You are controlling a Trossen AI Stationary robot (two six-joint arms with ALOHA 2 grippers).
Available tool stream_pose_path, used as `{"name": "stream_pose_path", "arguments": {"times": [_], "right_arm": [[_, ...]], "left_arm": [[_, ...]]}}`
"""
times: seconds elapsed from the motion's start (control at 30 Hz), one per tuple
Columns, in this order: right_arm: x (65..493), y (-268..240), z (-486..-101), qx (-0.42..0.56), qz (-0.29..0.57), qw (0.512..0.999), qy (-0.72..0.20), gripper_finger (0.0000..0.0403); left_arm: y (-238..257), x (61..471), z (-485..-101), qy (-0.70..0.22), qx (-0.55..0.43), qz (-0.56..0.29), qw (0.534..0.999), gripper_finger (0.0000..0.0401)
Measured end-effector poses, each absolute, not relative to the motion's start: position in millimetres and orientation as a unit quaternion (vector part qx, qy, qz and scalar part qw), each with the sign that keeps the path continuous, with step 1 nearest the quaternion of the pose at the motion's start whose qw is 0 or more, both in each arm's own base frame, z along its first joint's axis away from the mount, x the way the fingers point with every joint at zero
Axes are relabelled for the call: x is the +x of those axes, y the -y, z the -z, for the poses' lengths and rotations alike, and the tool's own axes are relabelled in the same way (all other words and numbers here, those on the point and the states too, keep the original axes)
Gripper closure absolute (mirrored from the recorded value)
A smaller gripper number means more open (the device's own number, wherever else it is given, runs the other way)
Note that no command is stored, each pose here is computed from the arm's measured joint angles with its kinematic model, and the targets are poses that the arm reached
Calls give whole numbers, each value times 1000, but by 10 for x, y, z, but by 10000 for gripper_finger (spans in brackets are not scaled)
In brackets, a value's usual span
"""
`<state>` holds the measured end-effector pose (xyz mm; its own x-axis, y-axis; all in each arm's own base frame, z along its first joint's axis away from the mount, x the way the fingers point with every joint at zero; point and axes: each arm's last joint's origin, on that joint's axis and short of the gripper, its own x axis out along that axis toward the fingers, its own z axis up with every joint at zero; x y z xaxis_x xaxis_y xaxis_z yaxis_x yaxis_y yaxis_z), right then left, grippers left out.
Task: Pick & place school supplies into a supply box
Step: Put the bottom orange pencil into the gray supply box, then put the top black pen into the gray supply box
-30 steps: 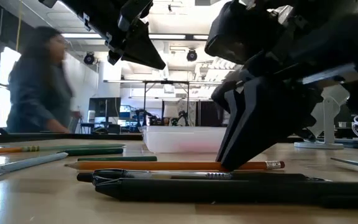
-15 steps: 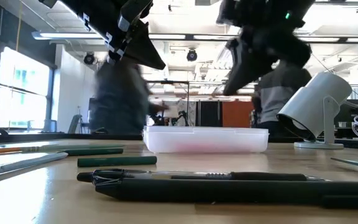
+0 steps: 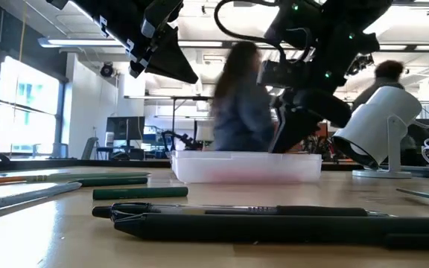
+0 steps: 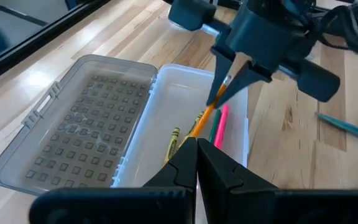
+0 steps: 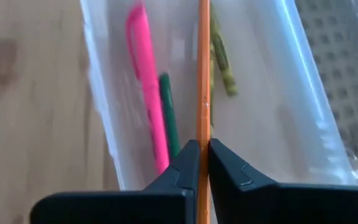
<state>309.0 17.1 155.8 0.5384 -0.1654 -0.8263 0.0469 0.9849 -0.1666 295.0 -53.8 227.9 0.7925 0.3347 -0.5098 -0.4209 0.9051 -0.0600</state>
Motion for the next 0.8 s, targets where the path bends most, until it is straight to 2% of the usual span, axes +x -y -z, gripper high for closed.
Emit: {"name": "stream_pose_path", "arguments": {"times": [0.1,0.4,0.63,0.8], "right_arm": [[3134,-154,-1568,-55,47,893,-444,378],[3151,-263,-1589,-30,30,904,-425,331],[3198,-719,-1702,7,-106,929,-355,310],[3146,-1133,-1767,16,-161,936,-313,289]], "left_arm": [[538,2950,-2279,-252,-85,-200,943,355],[537,2950,-2279,-252,-85,-200,943,355],[537,2950,-2278,-252,-85,-201,943,355],[537,2950,-2278,-253,-85,-201,943,355]]}}
